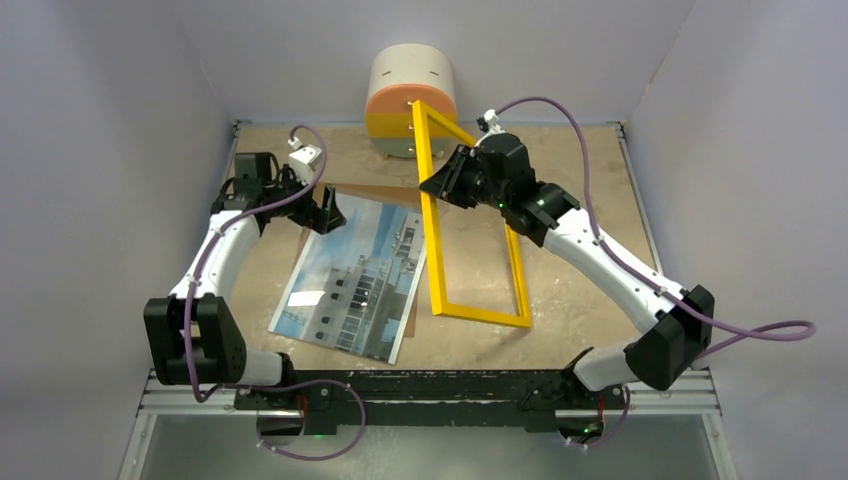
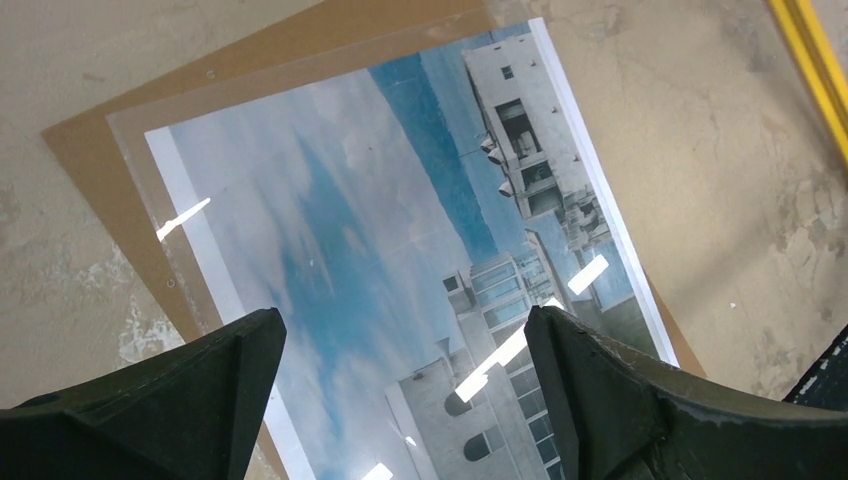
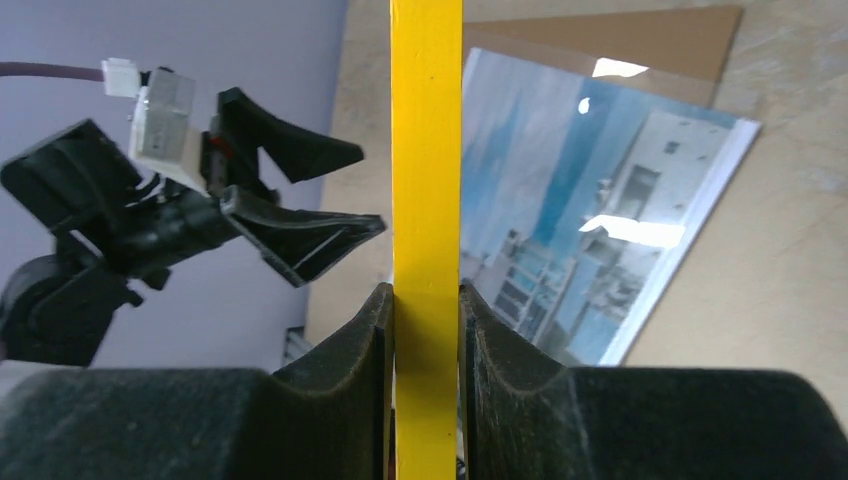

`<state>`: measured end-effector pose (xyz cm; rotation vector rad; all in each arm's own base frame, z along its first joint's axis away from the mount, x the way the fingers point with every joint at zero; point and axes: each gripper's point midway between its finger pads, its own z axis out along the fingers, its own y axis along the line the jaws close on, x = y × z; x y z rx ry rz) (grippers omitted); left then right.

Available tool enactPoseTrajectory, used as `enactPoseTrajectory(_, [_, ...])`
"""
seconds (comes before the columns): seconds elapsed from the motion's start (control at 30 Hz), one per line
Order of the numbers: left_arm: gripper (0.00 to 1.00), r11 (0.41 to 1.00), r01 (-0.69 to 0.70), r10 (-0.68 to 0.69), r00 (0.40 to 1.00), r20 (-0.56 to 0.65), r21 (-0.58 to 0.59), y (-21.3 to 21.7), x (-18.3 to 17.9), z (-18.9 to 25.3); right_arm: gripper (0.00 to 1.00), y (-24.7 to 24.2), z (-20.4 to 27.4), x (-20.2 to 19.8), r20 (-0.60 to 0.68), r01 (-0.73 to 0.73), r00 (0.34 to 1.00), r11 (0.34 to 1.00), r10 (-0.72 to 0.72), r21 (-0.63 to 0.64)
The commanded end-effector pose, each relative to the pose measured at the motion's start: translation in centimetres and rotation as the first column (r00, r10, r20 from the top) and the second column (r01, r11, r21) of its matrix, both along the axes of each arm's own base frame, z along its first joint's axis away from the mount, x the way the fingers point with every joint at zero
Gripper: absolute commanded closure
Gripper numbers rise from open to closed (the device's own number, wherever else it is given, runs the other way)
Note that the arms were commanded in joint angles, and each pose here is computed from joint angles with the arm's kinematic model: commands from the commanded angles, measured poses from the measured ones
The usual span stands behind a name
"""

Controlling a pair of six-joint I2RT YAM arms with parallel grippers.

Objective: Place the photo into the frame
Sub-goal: Turn over the photo frame at the center of the board.

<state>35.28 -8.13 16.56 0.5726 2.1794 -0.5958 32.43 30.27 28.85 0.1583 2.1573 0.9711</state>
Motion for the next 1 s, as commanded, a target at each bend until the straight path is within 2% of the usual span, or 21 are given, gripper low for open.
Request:
enactPoseTrajectory(0.0, [0.0, 0.999, 0.04, -0.036, 0.994, 0.105, -0.03, -1.4, 0.1, 4.6, 1.0, 1.6, 6.4, -1.9, 0.005, -0.065, 0.998, 0.975, 0.066, 0.215])
enactPoseTrajectory(0.23, [0.0, 0.998, 0.046, -0.038, 0.985, 0.17, -0.04, -1.9, 0.2, 7.8, 1.0, 1.8, 8.6, -2.4, -0.047, -0.097, 0.991, 0.917, 0.124, 0.386])
enactPoseTrajectory(0.4, [0.0, 0.995, 0.08, -0.067, 0.978, 0.199, -0.059, -3.5, 0.2, 9.5, 1.0, 1.1, 9.9, -2.0, -0.043, -0.127, 0.983, 0.84, 0.176, 0.528])
enactPoseTrajectory(0.67, [0.0, 0.987, 0.129, -0.099, 0.959, 0.265, -0.098, -6.8, 0.6, 13.4, 1.0, 0.3, 8.6, -1.1, -0.086, -0.138, 0.964, 0.746, 0.253, 0.651])
enactPoseTrajectory(0.8, [0.0, 0.984, 0.161, -0.132, 0.945, 0.299, -0.076, -9.8, 0.9, 14.8, 1.0, -0.6, 7.8, -0.8, -0.112, -0.131, 0.958, 0.752, 0.264, 0.646])
enactPoseTrajectory(0.83, [0.0, 0.983, 0.17, -0.139, 0.939, 0.316, -0.072, -10.7, 1.0, 15.5, 0.97, -0.9, 7.3, -0.6, -0.124, -0.127, 0.958, 0.768, 0.26, 0.627])
enactPoseTrajectory(0.9, [0.0, 0.978, 0.194, -0.157, 0.928, 0.339, -0.077, -12.5, 1.1, 16.5, 0.84, -1.9, 6.0, -0.3, -0.15, -0.11, 0.959, 0.809, 0.238, 0.578])
enactPoseTrajectory(0.97, [0.0, 0.971, 0.226, -0.183, 0.918, 0.351, -0.084, -14.6, 1.2, 17.4, 0.65, -3.3, 4.8, 0.0, -0.169, -0.082, 0.965, 0.846, 0.199, 0.527])
